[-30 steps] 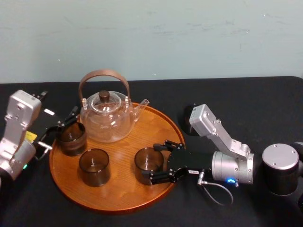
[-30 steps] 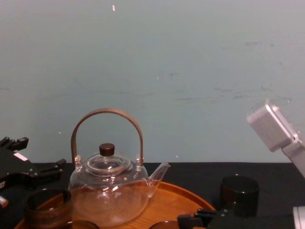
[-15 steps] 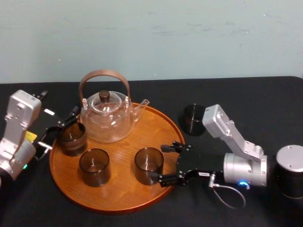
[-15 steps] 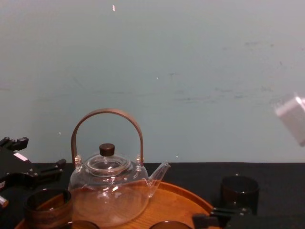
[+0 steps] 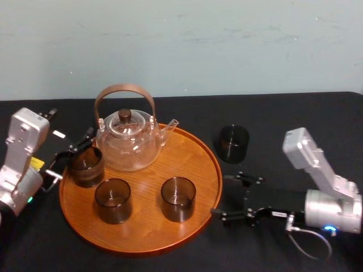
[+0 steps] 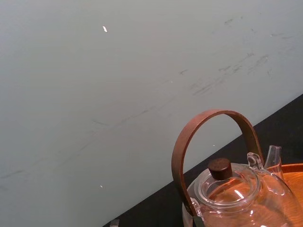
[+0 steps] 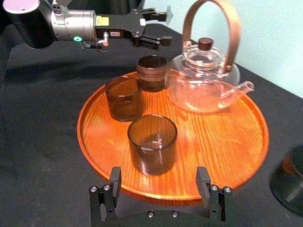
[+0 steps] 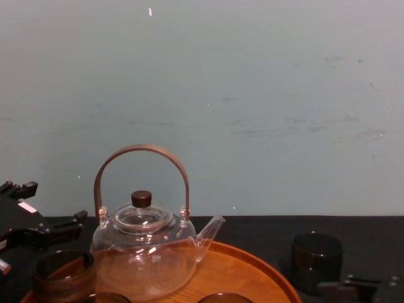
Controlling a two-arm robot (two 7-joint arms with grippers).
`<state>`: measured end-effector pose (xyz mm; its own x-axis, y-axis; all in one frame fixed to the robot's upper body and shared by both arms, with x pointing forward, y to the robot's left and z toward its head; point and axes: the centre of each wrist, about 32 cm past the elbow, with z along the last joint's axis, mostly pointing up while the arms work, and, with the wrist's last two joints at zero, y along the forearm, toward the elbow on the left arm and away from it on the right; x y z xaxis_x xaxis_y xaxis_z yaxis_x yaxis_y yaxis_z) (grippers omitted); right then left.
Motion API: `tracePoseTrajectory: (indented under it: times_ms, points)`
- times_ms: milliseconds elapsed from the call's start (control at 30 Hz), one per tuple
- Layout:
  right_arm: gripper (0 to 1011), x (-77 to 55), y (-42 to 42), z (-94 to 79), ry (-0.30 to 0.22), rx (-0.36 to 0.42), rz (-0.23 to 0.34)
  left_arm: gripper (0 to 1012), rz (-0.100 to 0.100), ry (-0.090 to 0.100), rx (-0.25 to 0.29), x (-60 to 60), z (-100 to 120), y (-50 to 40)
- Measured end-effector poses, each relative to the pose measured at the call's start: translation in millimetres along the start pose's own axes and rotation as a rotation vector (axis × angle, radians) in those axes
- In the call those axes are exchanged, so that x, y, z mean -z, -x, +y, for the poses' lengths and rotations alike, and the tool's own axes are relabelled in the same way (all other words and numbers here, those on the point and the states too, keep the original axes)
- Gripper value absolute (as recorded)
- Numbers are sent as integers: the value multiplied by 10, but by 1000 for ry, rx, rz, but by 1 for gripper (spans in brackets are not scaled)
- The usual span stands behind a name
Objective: Pick up the glass from the table and place it on the tray.
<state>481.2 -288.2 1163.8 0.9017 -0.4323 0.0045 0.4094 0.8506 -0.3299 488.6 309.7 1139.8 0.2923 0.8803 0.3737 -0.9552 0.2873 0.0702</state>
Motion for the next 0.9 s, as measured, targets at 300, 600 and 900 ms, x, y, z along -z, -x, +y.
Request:
tracePoseTrajectory:
  times_ms: [300, 600, 900]
  points:
    - [1002, 43, 0, -326, -2, 80, 20, 1001, 0, 0, 0, 0, 0, 0]
    - [1002, 76, -73, -446, 1, 218, 70, 1001, 0, 0, 0, 0, 0, 0]
    - [1002, 113, -186, -440, 9, 335, 131, 1001, 0, 0, 0, 0, 0, 0]
